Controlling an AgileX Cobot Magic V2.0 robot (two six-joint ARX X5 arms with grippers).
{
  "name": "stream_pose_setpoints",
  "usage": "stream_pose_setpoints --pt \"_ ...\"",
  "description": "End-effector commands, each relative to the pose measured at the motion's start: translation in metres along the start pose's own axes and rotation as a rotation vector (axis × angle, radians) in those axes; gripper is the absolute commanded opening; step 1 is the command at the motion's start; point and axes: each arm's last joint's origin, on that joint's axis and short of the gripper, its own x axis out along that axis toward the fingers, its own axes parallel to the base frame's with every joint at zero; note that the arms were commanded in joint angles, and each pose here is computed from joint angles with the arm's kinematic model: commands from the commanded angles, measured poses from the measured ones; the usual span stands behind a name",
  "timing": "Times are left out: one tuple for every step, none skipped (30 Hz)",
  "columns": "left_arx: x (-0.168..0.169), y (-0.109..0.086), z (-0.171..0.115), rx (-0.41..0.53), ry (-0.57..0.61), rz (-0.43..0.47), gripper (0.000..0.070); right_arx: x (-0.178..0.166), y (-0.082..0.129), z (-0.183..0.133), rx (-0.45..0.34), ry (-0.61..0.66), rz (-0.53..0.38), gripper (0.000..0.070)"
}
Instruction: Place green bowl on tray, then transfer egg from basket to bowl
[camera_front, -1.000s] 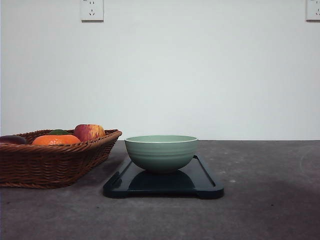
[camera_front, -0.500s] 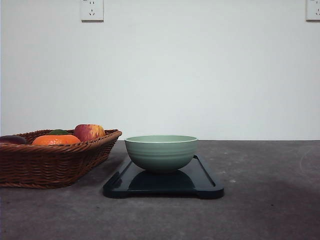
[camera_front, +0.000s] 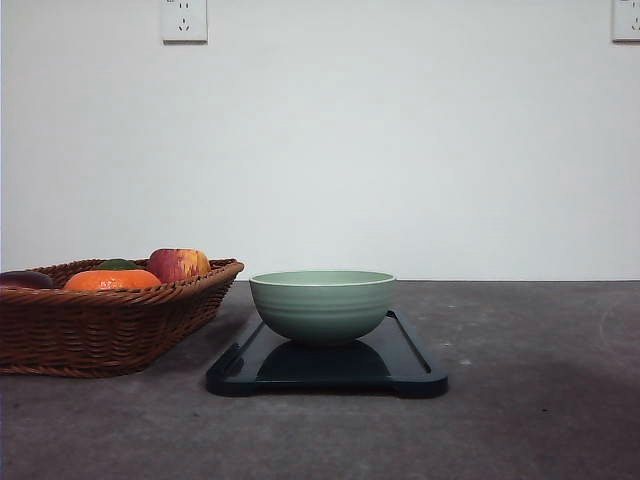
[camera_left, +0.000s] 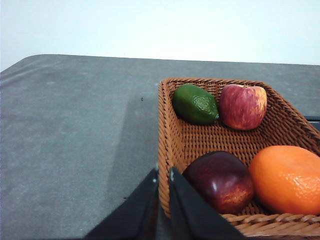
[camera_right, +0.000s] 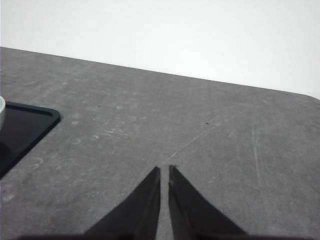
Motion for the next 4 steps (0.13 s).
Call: stream_pose_setpoints --pt "0.0017 0.0003 -0.005 0.0 0.005 0.003 0.0023 0.0004 0.0 -0.0004 -0.004 -0.006 -0.001 0.0024" --pt "0.0017 0.0003 -0.005 0.0 0.005 0.003 0.0023 0.0004 0.0 -0.0004 -0.004 -0.006 -0.001 0.0024" --pt "0.0017 0.0003 -0.005 0.0 0.005 0.003 0.0023 0.0004 0.0 -0.0004 -0.004 -0.006 -0.001 0.0024" --pt "0.0017 0.0003 -0.005 0.0 0.005 0.004 0.0023 0.0004 0.0 -0.0004 -0.005 -0.006 -0.001 0.0024"
